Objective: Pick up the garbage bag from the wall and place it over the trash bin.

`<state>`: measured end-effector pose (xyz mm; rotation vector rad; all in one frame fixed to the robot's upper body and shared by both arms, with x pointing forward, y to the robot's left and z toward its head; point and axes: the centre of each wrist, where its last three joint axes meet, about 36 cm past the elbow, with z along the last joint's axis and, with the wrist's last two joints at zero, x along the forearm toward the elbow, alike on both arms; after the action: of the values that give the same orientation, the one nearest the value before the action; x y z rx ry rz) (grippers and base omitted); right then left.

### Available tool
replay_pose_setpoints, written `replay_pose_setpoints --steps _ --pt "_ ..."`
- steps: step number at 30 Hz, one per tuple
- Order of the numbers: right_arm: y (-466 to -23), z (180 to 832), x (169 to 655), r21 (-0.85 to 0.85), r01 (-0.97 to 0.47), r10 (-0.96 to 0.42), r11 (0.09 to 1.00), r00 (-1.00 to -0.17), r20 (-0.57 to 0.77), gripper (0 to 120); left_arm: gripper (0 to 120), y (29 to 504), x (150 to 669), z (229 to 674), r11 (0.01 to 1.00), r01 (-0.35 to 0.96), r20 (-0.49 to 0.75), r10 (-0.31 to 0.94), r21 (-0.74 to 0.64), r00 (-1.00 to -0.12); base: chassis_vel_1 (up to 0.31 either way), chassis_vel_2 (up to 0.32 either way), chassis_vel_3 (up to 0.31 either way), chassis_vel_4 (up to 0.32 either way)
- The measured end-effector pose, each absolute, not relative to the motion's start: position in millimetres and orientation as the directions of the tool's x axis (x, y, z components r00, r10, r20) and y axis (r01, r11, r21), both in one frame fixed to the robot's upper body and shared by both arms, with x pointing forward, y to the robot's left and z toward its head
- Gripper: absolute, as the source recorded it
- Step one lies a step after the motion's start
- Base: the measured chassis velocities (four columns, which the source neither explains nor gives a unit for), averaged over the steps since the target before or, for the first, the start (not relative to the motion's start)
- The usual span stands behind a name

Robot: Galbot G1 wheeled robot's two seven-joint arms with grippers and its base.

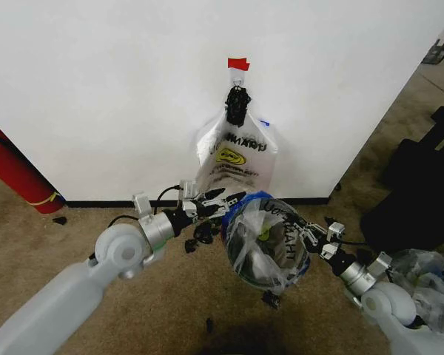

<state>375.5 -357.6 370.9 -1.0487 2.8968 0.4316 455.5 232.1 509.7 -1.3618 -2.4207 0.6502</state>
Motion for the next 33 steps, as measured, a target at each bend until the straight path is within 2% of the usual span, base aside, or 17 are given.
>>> replay_pose_setpoints --steps 15,19,24,25,31,33 --pt "-359 375 379 0.254 -0.645 -0.633 0.721 -0.762 -0.136 1 93 232 467 492 0.487 0.718 0.071 0.848 -0.498 -0.526 0.000 0.000 0.000 0.000" --pt "-358 377 379 0.254 -0.645 -0.633 0.721 -0.762 -0.138 1 88 233 470 487 0.497 0.710 0.079 0.842 -0.499 -0.533 0.000 0.000 0.000 0.000" --pt "-358 377 379 0.258 -0.635 -0.623 0.728 -0.770 -0.136 1 70 233 469 484 0.495 0.712 0.078 0.843 -0.498 -0.531 0.000 0.000 0.000 0.000" --pt "-358 377 379 0.258 -0.635 -0.623 0.728 -0.770 -0.136 1 70 233 469 484 0.495 0.712 0.078 0.843 -0.498 -0.531 0.000 0.000 0.000 0.000" --pt "-357 377 379 0.261 -0.625 -0.614 0.735 -0.778 -0.132 1 41 232 467 485 0.491 0.717 0.068 0.845 -0.495 -0.531 0.000 0.000 0.000 0.000" --pt "-357 377 379 0.262 -0.624 -0.613 0.736 -0.779 -0.132 1 38 232 467 485 0.489 0.719 0.067 0.846 -0.494 -0.529 0.000 0.000 0.000 0.000"
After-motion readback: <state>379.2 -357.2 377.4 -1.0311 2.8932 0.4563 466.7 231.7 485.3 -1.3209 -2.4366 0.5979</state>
